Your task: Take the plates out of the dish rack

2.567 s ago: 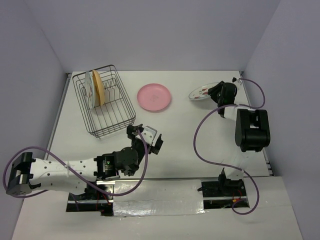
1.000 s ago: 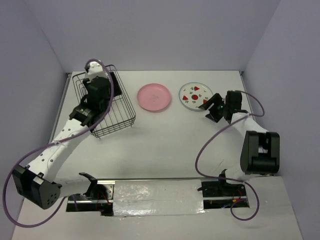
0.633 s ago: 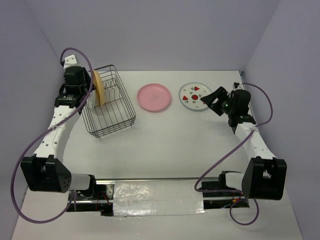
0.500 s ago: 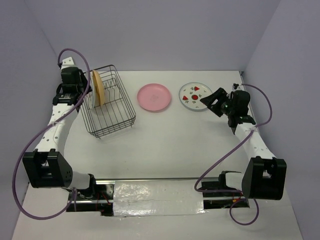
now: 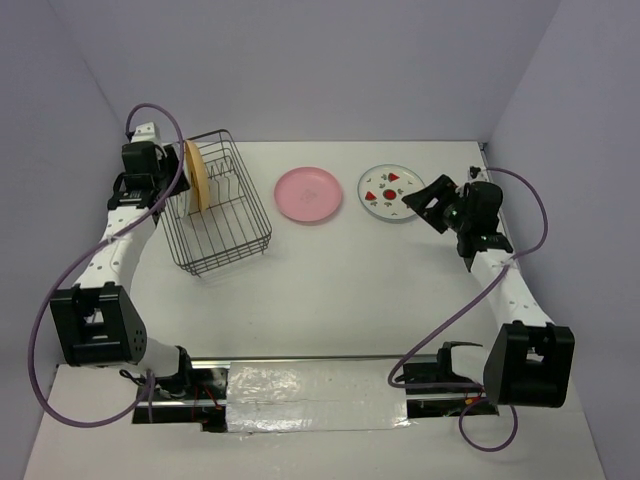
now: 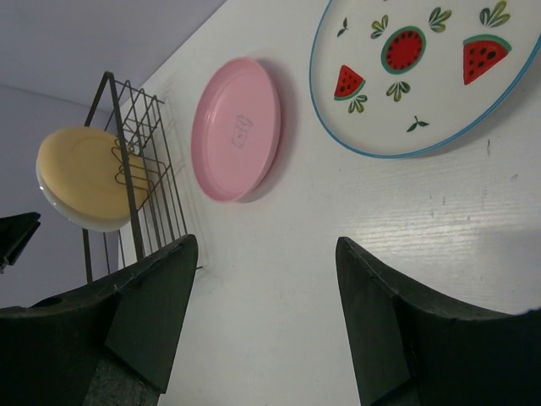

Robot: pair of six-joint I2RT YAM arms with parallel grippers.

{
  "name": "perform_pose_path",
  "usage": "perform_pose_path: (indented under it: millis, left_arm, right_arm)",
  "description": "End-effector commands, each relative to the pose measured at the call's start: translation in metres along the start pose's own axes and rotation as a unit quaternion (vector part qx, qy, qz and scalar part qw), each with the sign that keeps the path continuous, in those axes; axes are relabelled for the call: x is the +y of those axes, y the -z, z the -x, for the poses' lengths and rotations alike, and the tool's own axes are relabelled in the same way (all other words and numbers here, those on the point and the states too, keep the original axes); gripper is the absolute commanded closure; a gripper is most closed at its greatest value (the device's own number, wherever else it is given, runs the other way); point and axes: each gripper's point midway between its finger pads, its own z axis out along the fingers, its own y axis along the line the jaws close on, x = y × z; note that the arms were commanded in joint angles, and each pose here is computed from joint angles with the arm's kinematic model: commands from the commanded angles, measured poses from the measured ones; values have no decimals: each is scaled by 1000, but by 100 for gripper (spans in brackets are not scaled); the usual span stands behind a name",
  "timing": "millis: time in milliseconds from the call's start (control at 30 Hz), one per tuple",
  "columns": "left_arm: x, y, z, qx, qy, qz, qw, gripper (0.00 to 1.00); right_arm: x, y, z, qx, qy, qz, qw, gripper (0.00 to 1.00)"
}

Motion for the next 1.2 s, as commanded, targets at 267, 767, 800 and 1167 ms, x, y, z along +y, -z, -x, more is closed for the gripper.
perform_pose_path:
  millis: [267,767,800,1167]
  left_arm:
    - [-8,-20,10,-6,-37,-22,999,42]
    - [-2,-51,10,8,-55,1,998,51]
    - [-2,-53,11,9,-58,4,998,53]
    - [-5,-53,37,-2,-61,9,998,100]
  right_arm:
    - [18,20,18,-58,36,17,998,26]
    - [19,23,21,-66,41,14,997,26]
    - [19,23,22,-67,41,15,997,26]
    - [19,25,24,-74,43,13,996,26]
